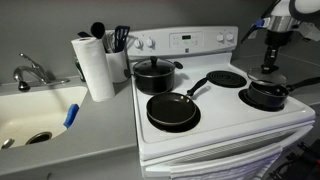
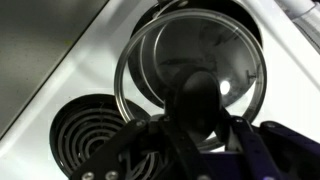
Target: Remove the lid from the black pot on the right side of the stove
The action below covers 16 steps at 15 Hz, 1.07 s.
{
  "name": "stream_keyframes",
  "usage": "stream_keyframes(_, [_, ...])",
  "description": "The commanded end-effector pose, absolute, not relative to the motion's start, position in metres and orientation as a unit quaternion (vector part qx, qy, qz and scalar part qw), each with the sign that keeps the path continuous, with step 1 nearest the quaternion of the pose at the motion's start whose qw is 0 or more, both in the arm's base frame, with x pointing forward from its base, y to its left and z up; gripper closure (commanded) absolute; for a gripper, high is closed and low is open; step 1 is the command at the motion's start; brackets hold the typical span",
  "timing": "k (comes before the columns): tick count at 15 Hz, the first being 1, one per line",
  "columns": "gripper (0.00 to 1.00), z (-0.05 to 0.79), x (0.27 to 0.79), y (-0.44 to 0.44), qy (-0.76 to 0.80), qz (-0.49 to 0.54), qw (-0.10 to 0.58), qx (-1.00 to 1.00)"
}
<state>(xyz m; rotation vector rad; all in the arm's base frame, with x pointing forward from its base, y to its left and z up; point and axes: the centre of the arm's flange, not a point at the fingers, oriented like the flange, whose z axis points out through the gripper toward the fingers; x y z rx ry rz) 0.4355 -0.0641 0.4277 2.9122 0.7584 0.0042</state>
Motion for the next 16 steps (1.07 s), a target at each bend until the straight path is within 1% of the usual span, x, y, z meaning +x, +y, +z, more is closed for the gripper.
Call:
stream_keyframes(1, [0.86, 0.443, 0.45, -0.058, 0.255, 0.014, 0.057, 0.965])
stream_keyframes(4, [0.86, 0.446, 0.455, -0.048, 0.273, 0.015, 0.06, 0.96])
stream_keyframes(9, [0.86, 0.441, 0.468, -0.019, 0.29, 0.006, 0.046, 0.956])
stream_keyframes(16, [0.86, 0.424, 0.517, 0.076, 0.238, -0.004, 0.037, 0.97])
